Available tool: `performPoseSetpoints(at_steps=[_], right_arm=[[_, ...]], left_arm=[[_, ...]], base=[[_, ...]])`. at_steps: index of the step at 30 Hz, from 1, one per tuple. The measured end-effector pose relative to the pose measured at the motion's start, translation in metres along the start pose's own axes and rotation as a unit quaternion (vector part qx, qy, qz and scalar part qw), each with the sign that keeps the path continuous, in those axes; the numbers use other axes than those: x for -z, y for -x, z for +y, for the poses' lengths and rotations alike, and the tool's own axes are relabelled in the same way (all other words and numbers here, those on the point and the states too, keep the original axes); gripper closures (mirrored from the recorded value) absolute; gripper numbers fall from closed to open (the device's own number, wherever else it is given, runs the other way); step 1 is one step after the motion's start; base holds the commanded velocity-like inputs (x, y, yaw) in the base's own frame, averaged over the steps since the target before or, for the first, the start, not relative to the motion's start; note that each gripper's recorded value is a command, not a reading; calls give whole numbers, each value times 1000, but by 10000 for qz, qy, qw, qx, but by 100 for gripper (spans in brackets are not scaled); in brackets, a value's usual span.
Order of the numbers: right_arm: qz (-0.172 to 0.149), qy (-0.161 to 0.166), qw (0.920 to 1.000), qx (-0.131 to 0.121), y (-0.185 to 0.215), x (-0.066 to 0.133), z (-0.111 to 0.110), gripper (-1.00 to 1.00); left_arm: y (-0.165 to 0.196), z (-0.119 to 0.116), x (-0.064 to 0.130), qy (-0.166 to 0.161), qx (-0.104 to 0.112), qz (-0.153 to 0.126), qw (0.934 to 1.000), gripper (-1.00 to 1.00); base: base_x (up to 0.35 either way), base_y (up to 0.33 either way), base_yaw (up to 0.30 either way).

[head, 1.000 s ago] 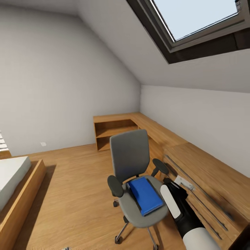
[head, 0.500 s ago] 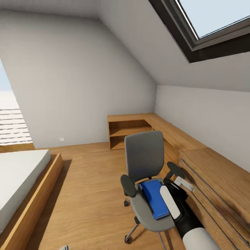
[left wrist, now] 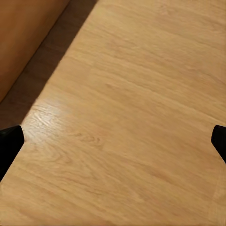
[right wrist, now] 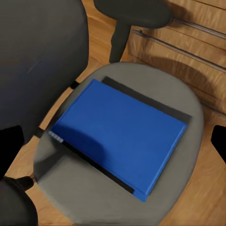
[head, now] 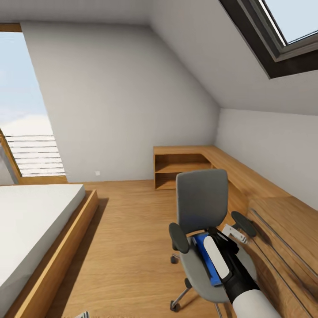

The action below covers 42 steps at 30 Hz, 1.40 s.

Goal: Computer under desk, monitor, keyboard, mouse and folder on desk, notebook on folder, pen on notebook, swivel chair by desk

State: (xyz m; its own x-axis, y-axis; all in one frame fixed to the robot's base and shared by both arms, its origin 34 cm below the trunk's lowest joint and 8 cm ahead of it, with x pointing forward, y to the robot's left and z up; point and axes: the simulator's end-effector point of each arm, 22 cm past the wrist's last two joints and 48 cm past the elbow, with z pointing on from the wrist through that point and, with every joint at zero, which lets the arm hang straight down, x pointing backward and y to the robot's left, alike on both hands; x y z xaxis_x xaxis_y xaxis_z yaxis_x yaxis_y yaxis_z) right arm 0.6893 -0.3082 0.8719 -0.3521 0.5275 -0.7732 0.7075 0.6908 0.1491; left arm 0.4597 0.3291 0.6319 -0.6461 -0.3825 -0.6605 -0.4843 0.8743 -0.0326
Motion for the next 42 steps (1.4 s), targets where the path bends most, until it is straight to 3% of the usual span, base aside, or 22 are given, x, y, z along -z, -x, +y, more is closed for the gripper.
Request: performPoseSetpoints(at_steps=[9,42], right_arm=[[3,9,10000,-2,-3,-3,0,-100],[-15,49,10000,-69,-37,-36,-7,-100]], left_arm=[[8,-6,-2,-38,77,-100,9999,-100],[-23,-9,-40,-81,53,-113,9999,-100]], base=[[0,0,42],[0,0,1]])
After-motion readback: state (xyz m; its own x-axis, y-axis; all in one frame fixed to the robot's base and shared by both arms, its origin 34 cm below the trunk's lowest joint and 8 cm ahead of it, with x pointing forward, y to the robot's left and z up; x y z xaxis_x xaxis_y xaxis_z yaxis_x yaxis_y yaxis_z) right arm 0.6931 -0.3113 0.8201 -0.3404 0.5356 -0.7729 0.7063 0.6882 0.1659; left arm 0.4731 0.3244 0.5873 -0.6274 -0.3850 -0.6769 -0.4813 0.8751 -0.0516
